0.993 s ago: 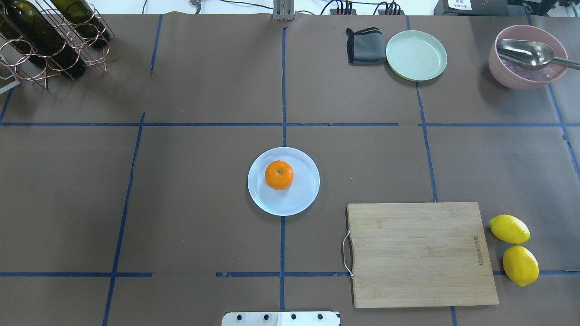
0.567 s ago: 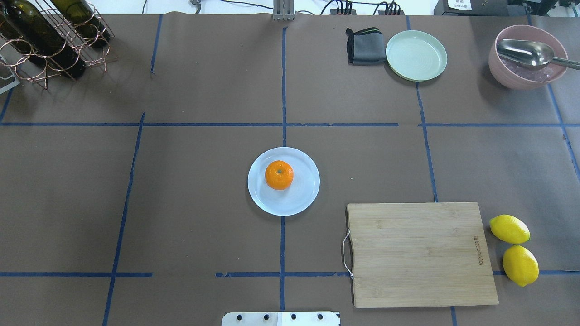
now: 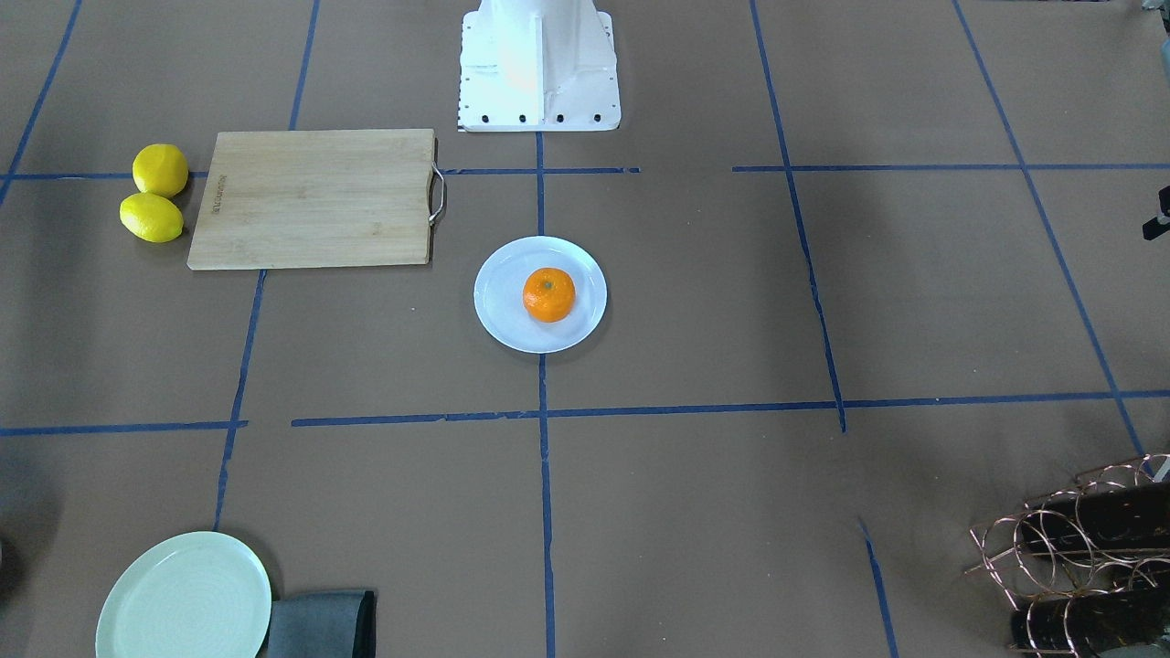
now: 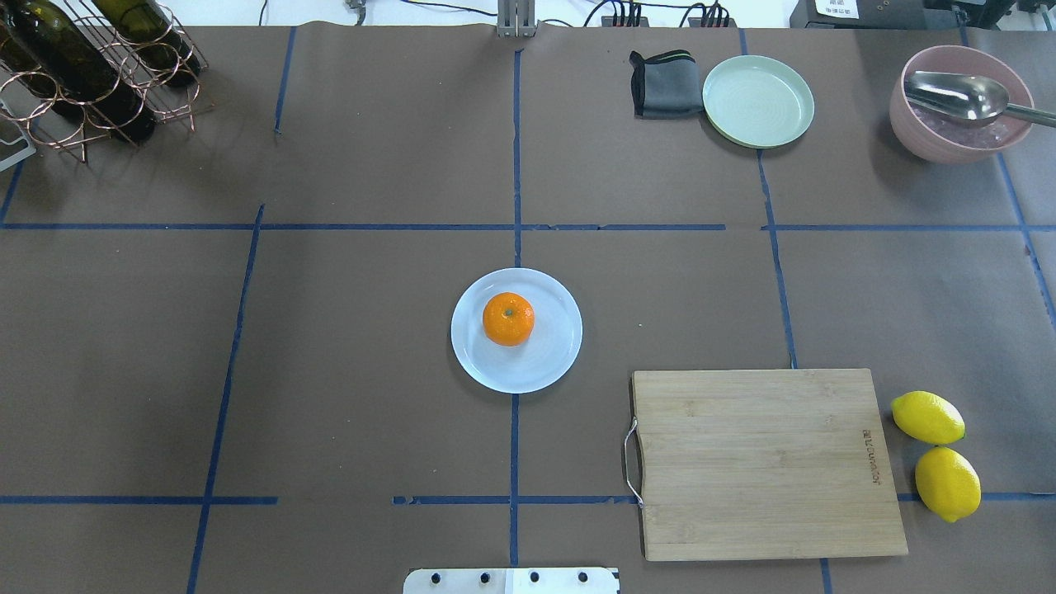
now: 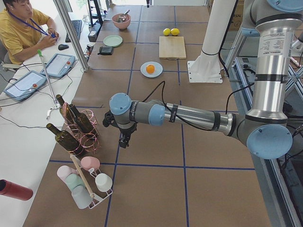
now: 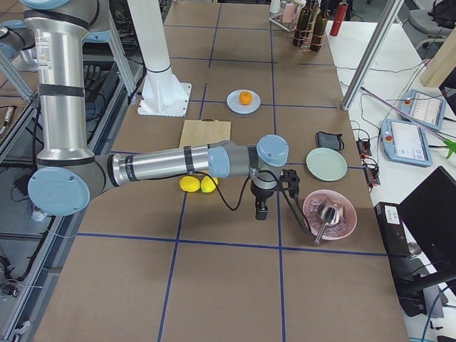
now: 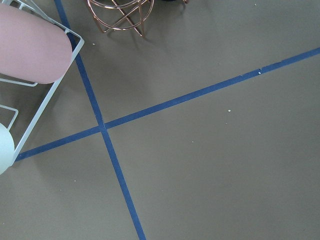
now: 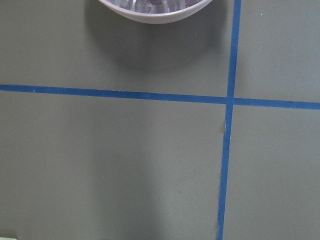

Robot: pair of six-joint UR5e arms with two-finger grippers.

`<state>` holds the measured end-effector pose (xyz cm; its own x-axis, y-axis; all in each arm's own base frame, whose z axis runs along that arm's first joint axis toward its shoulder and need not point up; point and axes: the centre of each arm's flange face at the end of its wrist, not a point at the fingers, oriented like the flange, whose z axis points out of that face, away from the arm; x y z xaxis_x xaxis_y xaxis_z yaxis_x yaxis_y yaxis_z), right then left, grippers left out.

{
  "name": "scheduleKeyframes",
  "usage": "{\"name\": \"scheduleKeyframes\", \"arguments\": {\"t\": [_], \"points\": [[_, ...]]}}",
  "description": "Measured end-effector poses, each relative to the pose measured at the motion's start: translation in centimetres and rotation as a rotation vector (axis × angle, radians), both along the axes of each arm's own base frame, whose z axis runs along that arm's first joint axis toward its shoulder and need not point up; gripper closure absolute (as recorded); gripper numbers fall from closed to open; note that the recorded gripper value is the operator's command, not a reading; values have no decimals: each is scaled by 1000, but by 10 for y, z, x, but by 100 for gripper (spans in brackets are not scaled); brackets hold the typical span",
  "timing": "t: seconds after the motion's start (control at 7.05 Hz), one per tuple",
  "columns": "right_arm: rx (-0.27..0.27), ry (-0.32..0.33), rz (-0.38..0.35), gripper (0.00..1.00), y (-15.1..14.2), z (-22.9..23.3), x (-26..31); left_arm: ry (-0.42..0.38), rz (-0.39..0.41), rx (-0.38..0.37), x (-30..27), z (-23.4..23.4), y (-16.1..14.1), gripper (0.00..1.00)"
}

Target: Pick orange to plate

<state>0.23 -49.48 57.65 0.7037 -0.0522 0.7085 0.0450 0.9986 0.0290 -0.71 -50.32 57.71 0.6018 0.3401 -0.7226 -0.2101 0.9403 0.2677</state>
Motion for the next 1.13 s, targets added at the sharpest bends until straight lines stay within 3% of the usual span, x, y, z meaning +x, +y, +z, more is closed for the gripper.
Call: {"name": "scheduleKeyframes", "arguments": {"t": [0.57, 1.13], "points": [[26, -1, -4, 0, -5, -8, 0, 65, 9, 20, 5, -10, 0, 0], [52, -5, -9, 0, -3, -24, -2, 63, 13, 35, 5, 14, 16, 0]]}}
